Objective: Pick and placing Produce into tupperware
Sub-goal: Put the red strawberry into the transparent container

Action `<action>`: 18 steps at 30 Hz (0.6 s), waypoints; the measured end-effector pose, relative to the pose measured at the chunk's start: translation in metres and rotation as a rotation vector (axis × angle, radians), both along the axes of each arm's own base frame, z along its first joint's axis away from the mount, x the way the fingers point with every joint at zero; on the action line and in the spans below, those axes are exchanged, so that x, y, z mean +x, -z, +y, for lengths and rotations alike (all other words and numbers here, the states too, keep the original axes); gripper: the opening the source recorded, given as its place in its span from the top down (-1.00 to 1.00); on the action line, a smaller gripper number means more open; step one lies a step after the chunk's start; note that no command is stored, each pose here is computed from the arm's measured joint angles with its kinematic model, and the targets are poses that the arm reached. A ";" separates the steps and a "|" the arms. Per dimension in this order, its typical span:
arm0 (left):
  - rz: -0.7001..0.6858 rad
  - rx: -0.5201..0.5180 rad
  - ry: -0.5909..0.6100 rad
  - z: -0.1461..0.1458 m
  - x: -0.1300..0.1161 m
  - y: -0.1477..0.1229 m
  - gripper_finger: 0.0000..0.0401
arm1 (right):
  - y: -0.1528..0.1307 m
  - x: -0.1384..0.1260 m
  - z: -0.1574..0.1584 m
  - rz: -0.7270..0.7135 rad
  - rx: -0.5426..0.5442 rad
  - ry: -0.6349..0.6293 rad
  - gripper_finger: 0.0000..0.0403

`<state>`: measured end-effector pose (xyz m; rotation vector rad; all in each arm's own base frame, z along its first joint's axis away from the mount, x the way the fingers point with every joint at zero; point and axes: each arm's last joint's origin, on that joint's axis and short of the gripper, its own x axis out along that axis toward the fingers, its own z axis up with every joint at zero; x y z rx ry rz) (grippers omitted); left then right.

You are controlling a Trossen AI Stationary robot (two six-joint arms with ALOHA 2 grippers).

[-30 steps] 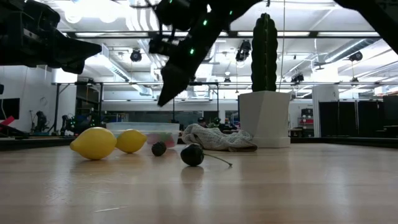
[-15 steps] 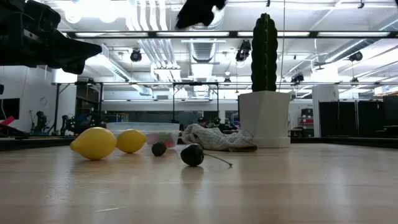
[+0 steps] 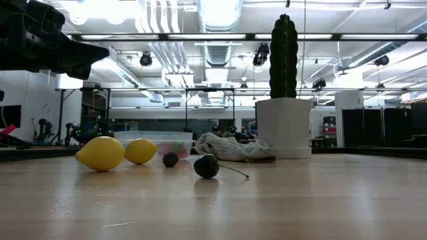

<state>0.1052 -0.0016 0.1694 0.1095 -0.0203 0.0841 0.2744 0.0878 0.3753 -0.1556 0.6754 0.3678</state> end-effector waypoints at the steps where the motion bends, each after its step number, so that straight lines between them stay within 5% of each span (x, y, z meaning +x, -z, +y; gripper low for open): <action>1: -0.002 0.000 0.000 0.000 0.000 0.000 1.00 | 0.001 -0.009 0.003 -0.001 0.002 -0.002 0.15; 18: -0.002 -0.001 0.000 0.000 0.000 0.000 1.00 | 0.081 -0.123 0.043 0.200 0.095 0.074 0.16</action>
